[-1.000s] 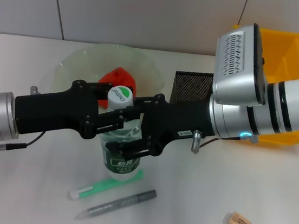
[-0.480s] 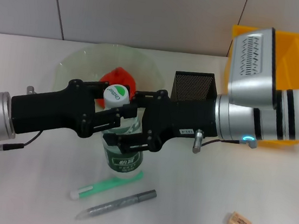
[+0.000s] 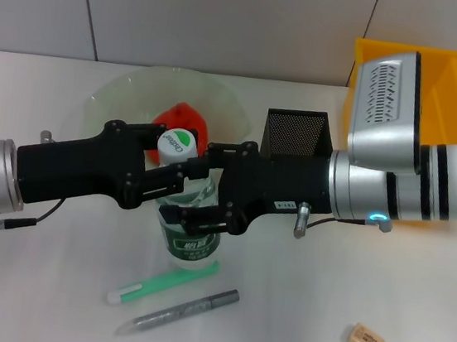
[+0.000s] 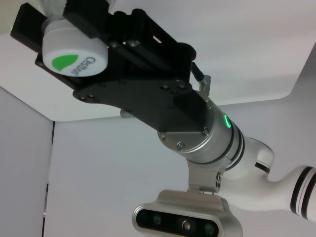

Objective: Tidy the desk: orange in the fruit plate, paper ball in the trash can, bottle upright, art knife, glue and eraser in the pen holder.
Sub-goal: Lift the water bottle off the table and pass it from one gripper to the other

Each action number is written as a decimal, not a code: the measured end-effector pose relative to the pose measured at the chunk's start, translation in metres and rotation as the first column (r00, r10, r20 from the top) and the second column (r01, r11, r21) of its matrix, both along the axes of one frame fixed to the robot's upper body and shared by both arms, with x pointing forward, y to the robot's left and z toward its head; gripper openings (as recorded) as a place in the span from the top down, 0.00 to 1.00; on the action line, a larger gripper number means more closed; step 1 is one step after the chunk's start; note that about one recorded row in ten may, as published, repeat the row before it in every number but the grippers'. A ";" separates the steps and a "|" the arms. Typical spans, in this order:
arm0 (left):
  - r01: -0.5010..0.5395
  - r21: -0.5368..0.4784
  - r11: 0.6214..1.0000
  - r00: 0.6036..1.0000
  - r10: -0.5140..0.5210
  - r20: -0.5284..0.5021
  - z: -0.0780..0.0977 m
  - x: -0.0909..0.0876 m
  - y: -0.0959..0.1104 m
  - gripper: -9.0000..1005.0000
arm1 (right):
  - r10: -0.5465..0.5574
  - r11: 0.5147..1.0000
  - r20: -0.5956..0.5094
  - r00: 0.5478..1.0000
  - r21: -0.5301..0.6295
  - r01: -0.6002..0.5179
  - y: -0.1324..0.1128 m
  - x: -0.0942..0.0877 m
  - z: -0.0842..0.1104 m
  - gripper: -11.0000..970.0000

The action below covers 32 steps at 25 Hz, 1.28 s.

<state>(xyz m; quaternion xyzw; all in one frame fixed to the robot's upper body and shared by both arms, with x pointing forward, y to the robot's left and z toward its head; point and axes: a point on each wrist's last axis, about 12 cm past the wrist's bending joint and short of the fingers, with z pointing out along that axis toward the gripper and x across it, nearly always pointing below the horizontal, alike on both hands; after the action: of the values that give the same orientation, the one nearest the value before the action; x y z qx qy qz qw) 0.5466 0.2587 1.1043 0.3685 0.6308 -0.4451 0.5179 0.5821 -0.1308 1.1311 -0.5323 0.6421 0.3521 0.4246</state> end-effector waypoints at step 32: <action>-0.010 -0.001 1.000 1.000 0.010 0.005 0.002 0.003 -0.001 0.55 | -0.017 0.999 -0.030 0.999 0.043 0.018 0.000 0.000 0.000 0.22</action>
<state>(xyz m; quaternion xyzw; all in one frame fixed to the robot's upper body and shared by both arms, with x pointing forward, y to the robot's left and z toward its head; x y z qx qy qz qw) 0.5500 0.2576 1.1061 0.3662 0.6310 -0.4422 0.5218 0.5823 -0.1311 1.1307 -0.5120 0.6453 0.3700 0.4296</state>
